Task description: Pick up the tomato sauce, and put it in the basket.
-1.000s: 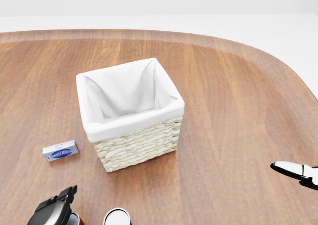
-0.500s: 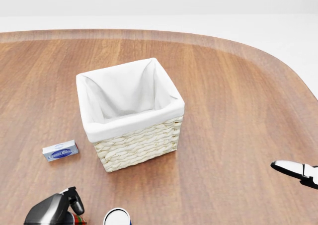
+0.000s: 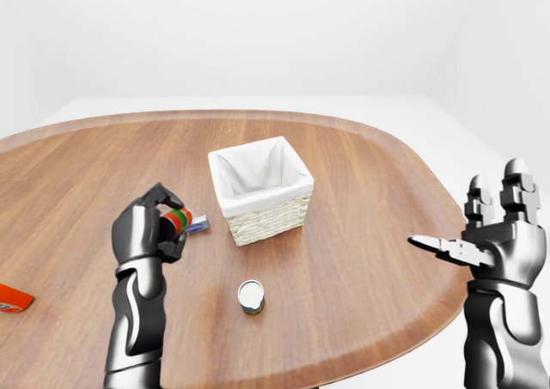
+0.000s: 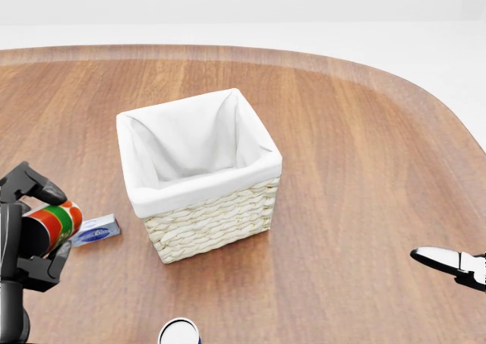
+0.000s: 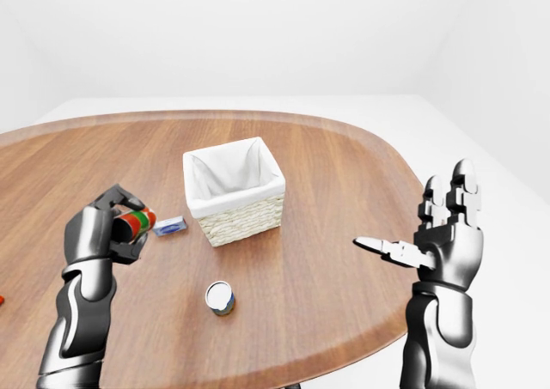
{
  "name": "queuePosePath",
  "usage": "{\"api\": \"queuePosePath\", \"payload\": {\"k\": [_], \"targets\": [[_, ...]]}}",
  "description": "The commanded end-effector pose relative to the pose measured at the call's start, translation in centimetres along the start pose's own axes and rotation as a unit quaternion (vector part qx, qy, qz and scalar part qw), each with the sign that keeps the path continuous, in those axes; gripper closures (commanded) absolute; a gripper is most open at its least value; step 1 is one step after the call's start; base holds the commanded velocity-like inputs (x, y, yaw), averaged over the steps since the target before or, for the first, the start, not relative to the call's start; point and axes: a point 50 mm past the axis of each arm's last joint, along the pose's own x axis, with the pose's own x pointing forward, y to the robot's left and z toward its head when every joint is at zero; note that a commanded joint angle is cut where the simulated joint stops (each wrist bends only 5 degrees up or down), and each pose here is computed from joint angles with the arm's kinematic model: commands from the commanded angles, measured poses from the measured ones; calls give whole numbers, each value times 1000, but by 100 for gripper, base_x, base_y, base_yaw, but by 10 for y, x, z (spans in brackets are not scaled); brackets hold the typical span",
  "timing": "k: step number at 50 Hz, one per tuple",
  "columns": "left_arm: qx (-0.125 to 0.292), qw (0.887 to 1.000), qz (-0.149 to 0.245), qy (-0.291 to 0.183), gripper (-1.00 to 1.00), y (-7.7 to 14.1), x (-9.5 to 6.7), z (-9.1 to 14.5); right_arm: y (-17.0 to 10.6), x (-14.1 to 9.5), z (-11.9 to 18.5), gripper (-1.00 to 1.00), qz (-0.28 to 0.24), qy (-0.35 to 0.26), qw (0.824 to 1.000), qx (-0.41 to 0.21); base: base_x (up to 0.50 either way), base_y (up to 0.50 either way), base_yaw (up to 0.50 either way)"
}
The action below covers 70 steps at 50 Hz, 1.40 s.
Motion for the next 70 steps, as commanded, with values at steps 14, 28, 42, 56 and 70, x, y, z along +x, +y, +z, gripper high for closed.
{"api": "queuePosePath", "payload": {"k": [14, 28, 42, 56, 70], "targets": [[50, 988, 70, -128, 100, 160, 193, 175, 2, 0, -2, -100, 4, 3, 1000, 3, 0, 0, 0], [210, 971, -45, -104, 100, 87, 198, 197, 4, 3, 0, -100, 8, -2, 1000, 4, 0, 0, 0], [182, 942, -249, -135, 100, 11, 175, 190, 3, 1, -1, -100, 9, 1, 1000, 7, 0, 0, 0], [189, 919, -336, -82, 100, -29, 160, 155, 5, 1, -1, -100, 12, 1, 1000, 7, 0, 0, 0], [186, 914, -352, -77, 100, -46, 151, 144, 5, 1, -2, -100, 12, 3, 1000, 7, 0, 0, 0]]}}
